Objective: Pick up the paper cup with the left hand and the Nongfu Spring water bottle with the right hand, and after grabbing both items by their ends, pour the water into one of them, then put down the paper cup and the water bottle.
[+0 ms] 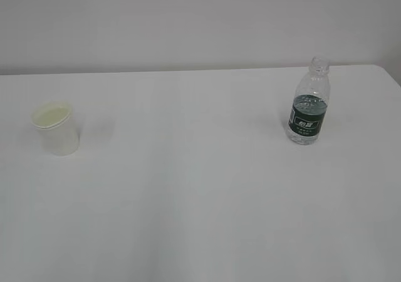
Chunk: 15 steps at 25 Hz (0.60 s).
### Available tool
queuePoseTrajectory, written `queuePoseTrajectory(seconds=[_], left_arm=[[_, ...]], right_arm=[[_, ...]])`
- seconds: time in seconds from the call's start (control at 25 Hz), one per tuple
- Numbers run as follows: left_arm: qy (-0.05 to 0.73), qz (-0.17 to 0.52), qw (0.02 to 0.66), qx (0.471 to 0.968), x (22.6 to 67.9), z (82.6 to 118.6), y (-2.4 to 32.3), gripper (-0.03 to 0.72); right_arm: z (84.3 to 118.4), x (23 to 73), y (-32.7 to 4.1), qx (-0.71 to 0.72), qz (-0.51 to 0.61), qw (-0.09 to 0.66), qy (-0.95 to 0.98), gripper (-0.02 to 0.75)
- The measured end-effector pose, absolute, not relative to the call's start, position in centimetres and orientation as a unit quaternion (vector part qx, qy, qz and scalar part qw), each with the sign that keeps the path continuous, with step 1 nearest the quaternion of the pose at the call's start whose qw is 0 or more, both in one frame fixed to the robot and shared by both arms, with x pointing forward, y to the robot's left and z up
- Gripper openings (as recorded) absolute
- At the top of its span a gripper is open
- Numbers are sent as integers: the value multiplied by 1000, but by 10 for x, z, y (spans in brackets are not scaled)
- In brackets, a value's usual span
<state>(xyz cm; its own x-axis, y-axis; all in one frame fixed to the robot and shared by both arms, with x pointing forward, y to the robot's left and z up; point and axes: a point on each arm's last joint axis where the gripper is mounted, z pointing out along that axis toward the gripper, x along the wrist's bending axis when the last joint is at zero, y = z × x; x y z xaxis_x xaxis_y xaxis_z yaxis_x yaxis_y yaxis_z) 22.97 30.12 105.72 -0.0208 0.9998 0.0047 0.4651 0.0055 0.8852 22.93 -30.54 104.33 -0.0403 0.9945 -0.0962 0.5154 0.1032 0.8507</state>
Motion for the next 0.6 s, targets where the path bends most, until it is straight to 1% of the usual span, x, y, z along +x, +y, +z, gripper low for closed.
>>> queuePoseTrajectory(seconds=[0.6], left_arm=[[611, 371, 360, 600, 230, 1057, 301, 444]], right_arm=[[1043, 229, -305, 586, 324, 369, 644, 593]])
